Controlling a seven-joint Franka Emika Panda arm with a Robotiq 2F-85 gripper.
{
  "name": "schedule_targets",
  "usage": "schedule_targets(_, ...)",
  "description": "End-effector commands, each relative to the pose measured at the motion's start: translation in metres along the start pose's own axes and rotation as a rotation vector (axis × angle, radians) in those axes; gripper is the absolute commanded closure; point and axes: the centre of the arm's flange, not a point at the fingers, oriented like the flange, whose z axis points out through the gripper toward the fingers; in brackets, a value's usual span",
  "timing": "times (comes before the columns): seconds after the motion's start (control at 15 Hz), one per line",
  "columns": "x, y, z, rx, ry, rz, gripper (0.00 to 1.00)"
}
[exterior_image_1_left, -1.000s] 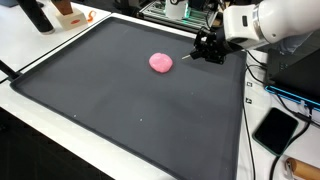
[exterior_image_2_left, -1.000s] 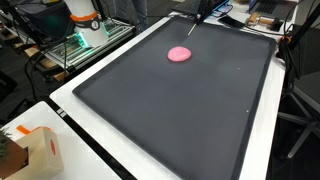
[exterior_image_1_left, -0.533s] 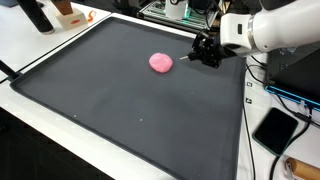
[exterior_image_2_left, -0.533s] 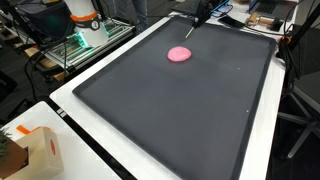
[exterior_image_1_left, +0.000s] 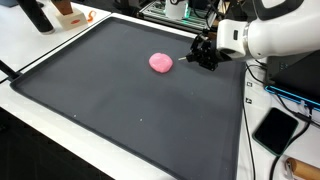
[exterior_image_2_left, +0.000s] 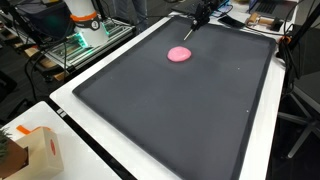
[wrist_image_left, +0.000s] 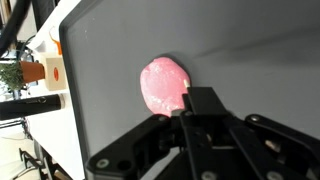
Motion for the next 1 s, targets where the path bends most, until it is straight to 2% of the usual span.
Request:
schedule_targets(0.0,0.005,-0.002,0.000,-0.004,-0.017,0.008,0.97)
schedule_targets(0.53,0.019,0.015,-0.002,0.067,-0.011,-0.029,0.97)
schedule_targets(0.93,0.040,0.039,-0.005,0.211,0.034,-0.152,0.97)
